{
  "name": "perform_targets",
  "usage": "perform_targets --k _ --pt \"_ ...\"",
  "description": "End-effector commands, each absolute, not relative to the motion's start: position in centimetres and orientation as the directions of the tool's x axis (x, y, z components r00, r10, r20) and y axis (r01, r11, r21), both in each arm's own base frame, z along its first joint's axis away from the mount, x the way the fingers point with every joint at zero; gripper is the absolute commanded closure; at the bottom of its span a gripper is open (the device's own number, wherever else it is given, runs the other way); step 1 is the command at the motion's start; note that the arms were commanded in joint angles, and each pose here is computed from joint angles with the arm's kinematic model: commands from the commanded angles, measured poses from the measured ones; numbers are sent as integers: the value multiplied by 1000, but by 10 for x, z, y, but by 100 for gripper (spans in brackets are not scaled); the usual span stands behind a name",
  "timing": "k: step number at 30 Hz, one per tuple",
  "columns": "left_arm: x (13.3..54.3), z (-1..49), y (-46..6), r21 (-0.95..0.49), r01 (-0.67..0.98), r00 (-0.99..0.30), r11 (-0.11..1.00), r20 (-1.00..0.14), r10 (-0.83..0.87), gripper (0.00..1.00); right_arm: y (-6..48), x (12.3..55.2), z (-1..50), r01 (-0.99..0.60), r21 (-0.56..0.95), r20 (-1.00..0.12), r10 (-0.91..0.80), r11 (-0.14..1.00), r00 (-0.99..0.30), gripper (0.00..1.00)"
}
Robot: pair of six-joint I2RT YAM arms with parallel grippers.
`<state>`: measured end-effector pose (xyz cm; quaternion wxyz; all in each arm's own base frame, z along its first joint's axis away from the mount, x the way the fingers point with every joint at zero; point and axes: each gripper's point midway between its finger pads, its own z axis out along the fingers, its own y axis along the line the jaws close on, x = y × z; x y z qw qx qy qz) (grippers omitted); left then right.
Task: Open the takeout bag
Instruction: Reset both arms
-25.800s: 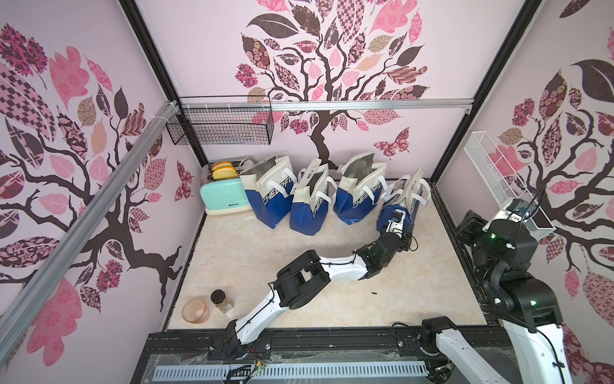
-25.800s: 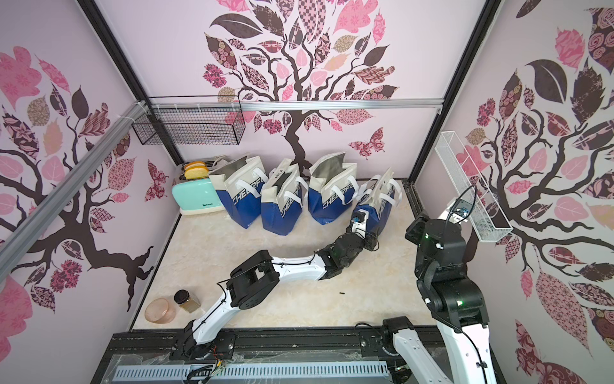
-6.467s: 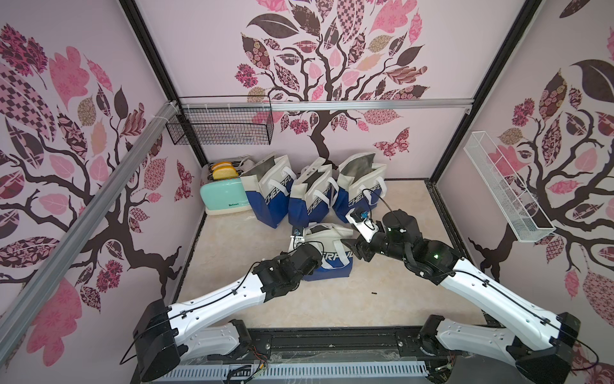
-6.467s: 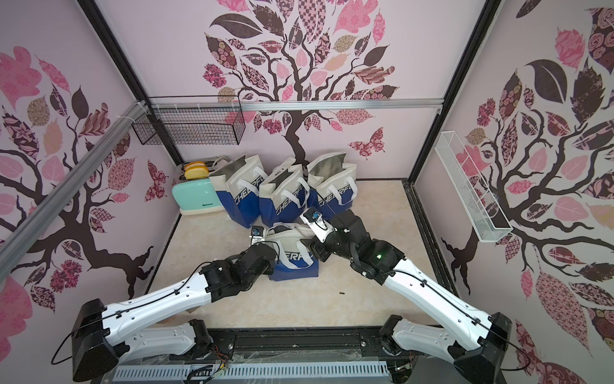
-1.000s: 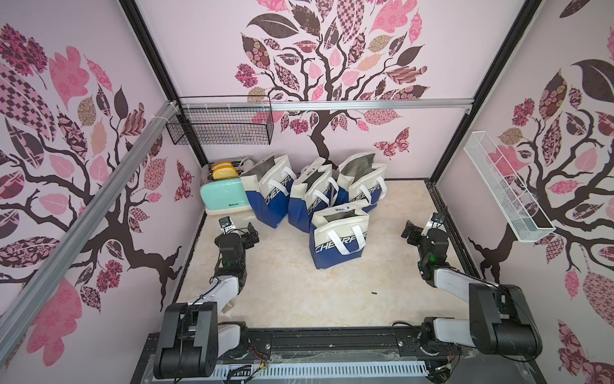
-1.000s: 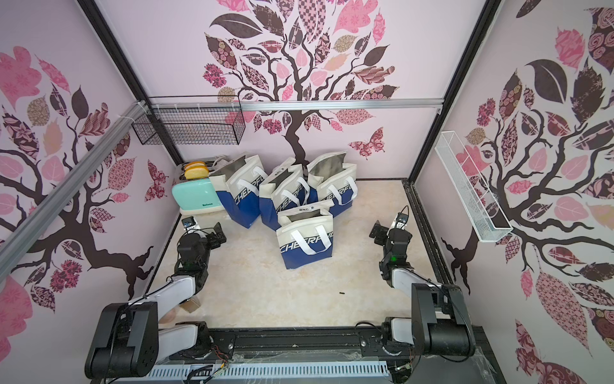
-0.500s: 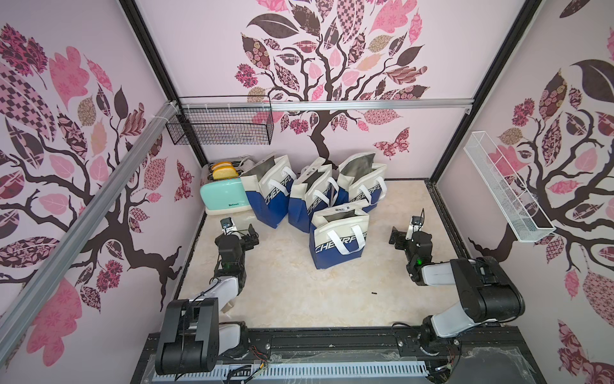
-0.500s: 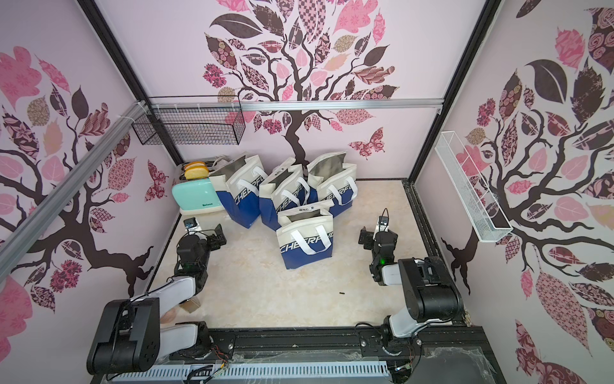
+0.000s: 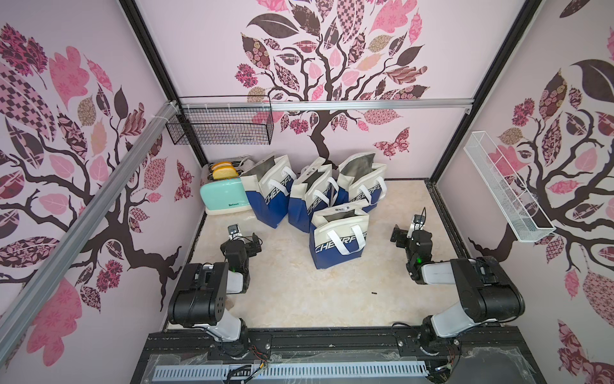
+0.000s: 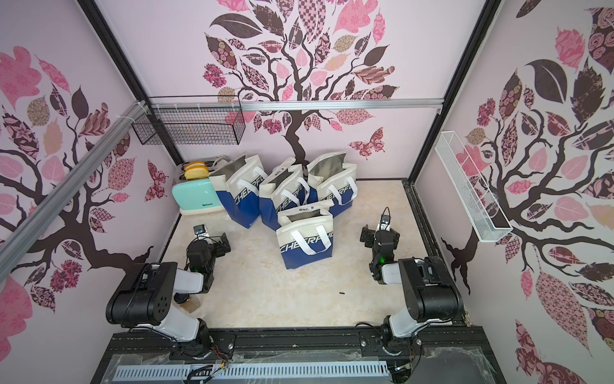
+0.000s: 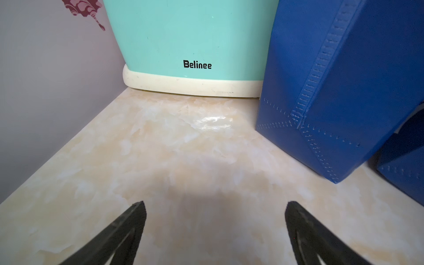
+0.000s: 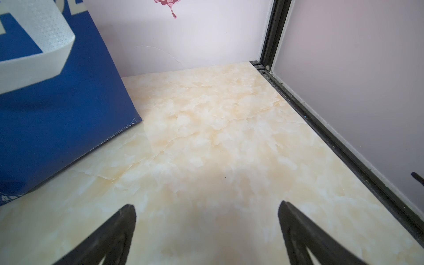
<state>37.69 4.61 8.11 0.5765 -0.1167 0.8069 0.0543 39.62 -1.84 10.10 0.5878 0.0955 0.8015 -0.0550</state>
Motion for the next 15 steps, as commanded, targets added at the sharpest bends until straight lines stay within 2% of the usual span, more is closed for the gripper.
perform_targets --k 1,4,15 --pt "393 106 42 -48 -208 -227 977 -969 -96 2 -22 402 109 237 33 -958 98 971 -269 1" --pt "395 102 40 -40 -196 -276 980 -957 -95 2 -21 402 109 235 33 -958 98 971 -269 1" --pt "395 102 40 -37 -198 -271 980 -958 -91 2 -21 402 109 231 32 -958 96 972 -269 1"
